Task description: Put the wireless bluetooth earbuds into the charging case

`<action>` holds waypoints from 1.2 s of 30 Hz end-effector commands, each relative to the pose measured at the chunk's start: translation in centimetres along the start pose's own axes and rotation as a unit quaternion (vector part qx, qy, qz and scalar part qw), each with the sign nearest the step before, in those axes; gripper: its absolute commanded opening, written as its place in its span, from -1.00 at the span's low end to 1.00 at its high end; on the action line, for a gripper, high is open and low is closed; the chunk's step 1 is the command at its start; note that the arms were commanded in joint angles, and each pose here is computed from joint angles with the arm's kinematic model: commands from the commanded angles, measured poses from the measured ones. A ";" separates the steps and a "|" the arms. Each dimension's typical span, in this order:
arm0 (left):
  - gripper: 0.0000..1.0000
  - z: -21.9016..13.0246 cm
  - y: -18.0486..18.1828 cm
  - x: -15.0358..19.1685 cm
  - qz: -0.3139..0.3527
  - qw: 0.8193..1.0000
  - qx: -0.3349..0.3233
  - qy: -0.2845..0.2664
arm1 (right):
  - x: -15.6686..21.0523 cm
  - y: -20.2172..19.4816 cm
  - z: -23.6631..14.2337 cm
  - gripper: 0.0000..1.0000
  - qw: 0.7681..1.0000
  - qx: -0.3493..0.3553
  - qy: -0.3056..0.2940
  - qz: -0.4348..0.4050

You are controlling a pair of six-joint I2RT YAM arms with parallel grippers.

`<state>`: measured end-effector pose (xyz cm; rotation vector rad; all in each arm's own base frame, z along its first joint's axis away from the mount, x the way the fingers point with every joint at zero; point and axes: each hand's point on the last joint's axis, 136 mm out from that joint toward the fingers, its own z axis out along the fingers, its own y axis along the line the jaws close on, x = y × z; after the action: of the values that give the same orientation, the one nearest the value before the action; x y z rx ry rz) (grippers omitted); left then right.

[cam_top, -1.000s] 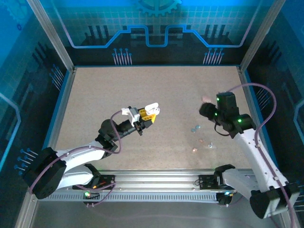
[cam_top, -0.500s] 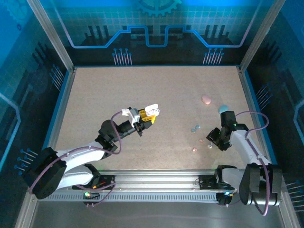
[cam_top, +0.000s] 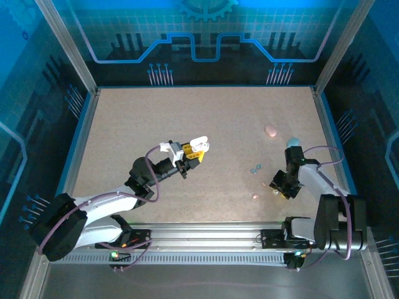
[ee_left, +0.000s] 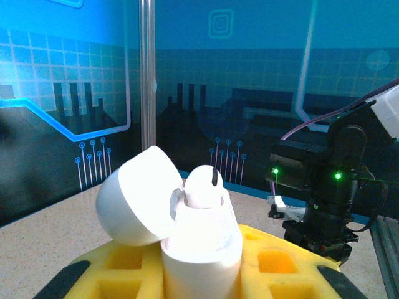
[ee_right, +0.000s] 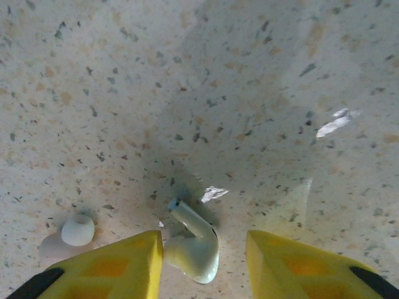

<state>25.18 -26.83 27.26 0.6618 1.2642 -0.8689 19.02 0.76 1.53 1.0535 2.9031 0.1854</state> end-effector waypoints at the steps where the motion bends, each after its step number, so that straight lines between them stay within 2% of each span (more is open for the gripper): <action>1: -0.70 -0.2 -0.2 -0.8 0.012 1.000 0.000 -0.016 | -0.1 0.4 -0.1 -0.21 1.000 0.011 0.001 -0.017; 12: -0.69 -0.2 -0.1 -0.7 0.012 1.000 -0.003 -0.014 | -0.5 0.1 0.2 -0.28 0.999 0.030 -0.007 -0.024; 15: -0.69 -0.2 0.0 -0.6 0.011 1.000 -0.004 -0.014 | -0.6 0.1 0.3 -0.34 0.999 0.032 -0.007 -0.028; 17: -0.69 -0.3 0.0 -0.7 0.011 1.000 -0.006 -0.015 | -0.5 0.2 0.5 -0.47 0.999 0.030 -0.004 -0.030; 36: -0.69 -0.4 0.1 -0.6 0.010 1.000 -0.011 -0.014 | -1.3 0.5 -0.1 -0.61 0.998 0.029 -0.026 -0.054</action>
<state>25.28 -26.68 27.01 0.6533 1.2730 -0.8613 18.75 0.51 1.18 0.9568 2.9741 0.0854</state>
